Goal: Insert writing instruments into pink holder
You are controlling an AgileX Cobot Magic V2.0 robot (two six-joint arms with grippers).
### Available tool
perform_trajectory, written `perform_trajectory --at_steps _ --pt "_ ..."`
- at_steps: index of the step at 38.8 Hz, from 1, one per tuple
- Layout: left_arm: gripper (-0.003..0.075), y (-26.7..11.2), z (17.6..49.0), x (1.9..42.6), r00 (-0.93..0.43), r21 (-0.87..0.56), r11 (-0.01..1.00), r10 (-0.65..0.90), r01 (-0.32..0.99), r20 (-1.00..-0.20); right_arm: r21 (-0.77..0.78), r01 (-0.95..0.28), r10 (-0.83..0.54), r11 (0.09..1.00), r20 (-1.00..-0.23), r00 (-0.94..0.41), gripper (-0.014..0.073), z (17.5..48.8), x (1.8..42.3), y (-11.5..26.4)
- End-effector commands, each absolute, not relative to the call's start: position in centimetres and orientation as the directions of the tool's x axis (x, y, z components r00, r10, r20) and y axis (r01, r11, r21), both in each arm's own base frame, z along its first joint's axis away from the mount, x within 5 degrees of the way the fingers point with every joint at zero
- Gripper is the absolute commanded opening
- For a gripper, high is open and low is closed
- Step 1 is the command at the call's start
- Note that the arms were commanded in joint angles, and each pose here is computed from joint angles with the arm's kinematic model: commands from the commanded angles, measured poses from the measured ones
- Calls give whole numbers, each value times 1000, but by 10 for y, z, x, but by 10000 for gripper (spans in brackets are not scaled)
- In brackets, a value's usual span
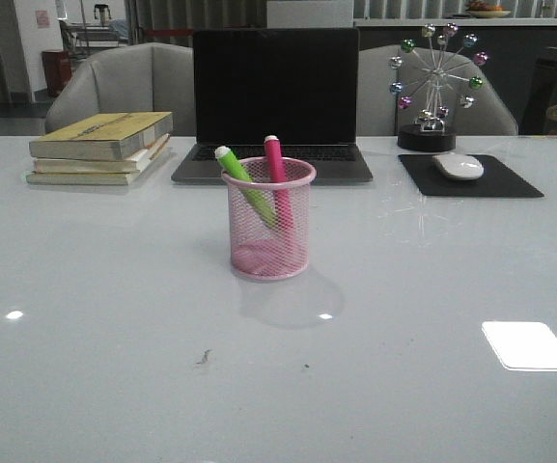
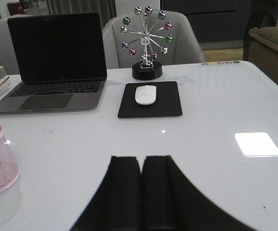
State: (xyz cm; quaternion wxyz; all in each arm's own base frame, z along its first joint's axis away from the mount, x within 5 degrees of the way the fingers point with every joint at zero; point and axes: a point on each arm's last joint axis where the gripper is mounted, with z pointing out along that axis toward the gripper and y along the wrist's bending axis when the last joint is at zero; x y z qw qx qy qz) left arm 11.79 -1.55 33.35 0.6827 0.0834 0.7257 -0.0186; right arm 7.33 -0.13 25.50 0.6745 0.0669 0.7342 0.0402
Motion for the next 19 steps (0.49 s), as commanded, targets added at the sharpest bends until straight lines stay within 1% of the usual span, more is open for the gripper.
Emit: perform_trajectory --at_steps 1,8,14,19 --pt "258 -13 350 117 45 79 991 74 108 -996 155 60 152 986 -987 45 29 262 68 -4" --pt "258 -13 350 117 45 79 991 74 108 -996 141 63 138 988 -989 47 29 260 67 -4" --pt "258 -13 350 117 45 79 991 74 108 -996 50 73 48 996 -999 25 29 255 67 -5" --pt "258 -13 350 117 45 79 991 74 108 -996 55 79 54 995 -998 13 29 249 67 -5"
